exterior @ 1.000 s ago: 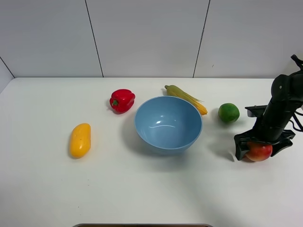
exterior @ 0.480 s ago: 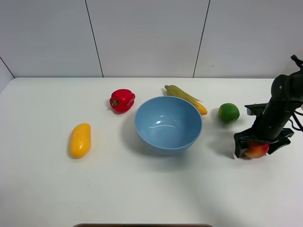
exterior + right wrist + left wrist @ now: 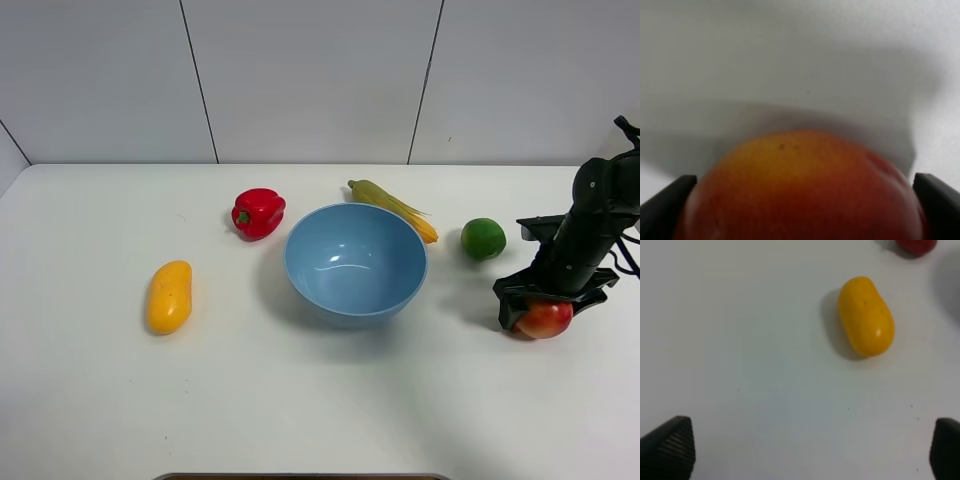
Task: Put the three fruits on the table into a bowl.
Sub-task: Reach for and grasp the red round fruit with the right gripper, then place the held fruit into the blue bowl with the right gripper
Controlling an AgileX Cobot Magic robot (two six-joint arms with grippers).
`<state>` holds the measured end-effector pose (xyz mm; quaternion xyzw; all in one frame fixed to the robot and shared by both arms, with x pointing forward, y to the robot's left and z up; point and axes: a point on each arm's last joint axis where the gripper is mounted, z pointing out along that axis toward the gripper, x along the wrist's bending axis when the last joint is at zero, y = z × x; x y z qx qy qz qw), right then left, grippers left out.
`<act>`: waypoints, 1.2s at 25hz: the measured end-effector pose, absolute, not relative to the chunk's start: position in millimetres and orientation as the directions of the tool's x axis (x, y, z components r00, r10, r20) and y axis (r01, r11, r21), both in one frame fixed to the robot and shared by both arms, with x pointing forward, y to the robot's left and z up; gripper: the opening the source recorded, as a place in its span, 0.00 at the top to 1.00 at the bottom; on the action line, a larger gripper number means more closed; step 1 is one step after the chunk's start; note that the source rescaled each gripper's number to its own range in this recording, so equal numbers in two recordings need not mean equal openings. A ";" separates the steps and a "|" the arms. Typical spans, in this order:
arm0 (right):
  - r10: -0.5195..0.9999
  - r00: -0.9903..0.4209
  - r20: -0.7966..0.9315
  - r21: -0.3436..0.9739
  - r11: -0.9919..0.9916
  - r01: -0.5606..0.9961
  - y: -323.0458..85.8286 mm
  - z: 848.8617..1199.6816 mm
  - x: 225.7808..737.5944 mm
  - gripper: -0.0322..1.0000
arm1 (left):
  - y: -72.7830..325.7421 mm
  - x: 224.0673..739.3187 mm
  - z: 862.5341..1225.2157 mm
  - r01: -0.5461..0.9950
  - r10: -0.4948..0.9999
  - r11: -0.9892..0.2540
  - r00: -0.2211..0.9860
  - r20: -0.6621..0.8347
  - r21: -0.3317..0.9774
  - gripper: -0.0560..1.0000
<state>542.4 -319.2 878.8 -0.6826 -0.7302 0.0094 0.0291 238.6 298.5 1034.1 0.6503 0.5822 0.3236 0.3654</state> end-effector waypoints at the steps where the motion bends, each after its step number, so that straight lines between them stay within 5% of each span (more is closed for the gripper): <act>1: 0.997 -0.067 0.030 -0.053 0.068 0.996 -319.2 878.8 542.4 0.55 | 298.5 238.6 1034.1 0.521 0.994 -0.055 0.113 -0.005 0.852 0.12; 3: 0.997 -0.066 0.030 -0.053 0.067 0.996 -319.2 878.8 542.4 0.63 | 298.5 238.6 1034.1 0.521 0.994 -0.055 0.113 -0.005 0.852 0.12; 7: 0.997 -0.074 0.031 -0.053 0.075 0.996 -319.2 878.8 542.4 0.65 | 298.5 238.6 1034.1 0.521 0.994 -0.055 0.113 -0.005 0.852 0.12; 30: 0.994 -0.098 0.044 -0.050 0.100 0.994 -318.1 878.8 542.6 0.65 | 298.5 238.6 1034.1 0.521 0.994 -0.055 0.113 -0.005 0.852 0.12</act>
